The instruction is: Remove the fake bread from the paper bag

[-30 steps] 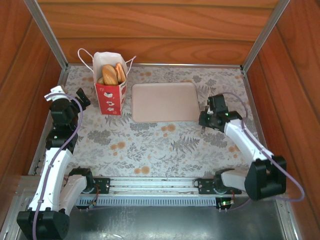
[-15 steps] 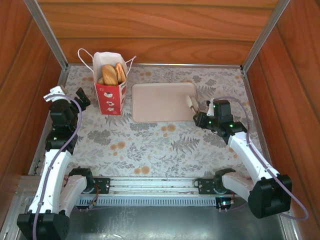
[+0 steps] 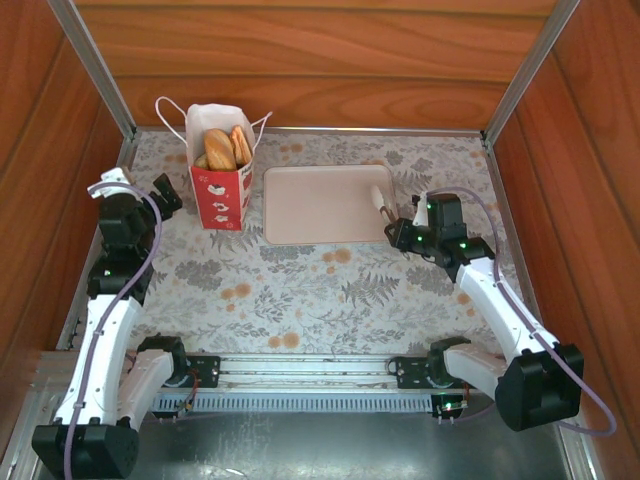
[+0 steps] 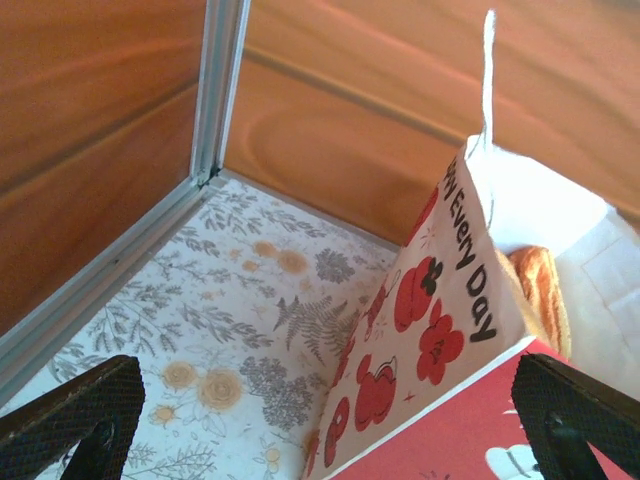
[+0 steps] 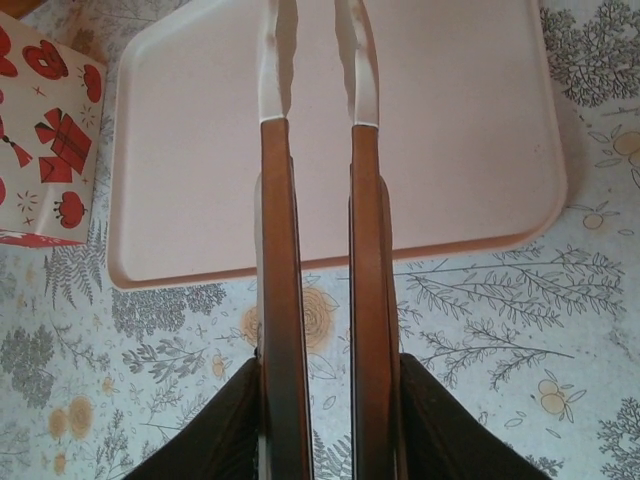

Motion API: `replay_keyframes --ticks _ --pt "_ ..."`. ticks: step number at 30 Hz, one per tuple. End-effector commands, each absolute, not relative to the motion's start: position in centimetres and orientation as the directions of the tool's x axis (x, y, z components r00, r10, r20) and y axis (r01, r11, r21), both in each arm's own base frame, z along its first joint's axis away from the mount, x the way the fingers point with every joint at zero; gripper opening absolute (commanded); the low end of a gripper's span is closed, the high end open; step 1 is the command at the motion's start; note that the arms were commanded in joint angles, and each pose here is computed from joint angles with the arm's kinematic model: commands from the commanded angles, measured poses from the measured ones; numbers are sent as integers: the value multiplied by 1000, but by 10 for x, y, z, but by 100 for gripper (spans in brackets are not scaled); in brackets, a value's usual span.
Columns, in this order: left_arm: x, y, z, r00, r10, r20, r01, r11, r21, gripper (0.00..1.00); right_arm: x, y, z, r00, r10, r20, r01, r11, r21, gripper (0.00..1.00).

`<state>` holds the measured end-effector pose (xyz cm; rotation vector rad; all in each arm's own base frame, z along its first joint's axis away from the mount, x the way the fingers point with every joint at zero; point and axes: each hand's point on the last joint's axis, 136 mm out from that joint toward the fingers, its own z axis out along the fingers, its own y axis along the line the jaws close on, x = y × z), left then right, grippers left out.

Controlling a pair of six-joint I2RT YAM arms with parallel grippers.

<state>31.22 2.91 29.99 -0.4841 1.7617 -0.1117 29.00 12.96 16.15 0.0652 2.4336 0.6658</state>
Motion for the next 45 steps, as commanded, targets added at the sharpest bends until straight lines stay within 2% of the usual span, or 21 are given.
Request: replay_keyframes --ticks 1,6,11,19,33,41,45 --pt "310 21 322 -194 -371 -908 -219 919 -329 100 295 139 179 -803 197 -563 -143 853 502 30" --pt "323 0 333 -287 -383 -878 -136 924 -358 100 300 144 188 -791 206 -576 -164 836 523 30" --pt "355 -15 332 -400 -387 -831 -101 920 -379 100 301 144 194 -783 208 -587 -169 836 522 30" --pt "395 -17 321 -475 -369 -799 -117 926 -358 100 300 145 195 -786 220 -578 -162 829 536 30" --pt "432 -25 293 -589 -318 -743 -109 942 -317 100 302 143 200 -773 233 -590 -156 832 532 30" --pt "455 -26 273 -640 -295 -710 -119 950 -287 89 305 143 203 -764 239 -600 -161 829 535 30" --pt "467 -27 268 -653 -285 -702 -115 953 -280 77 306 143 202 -763 243 -599 -157 829 536 28"
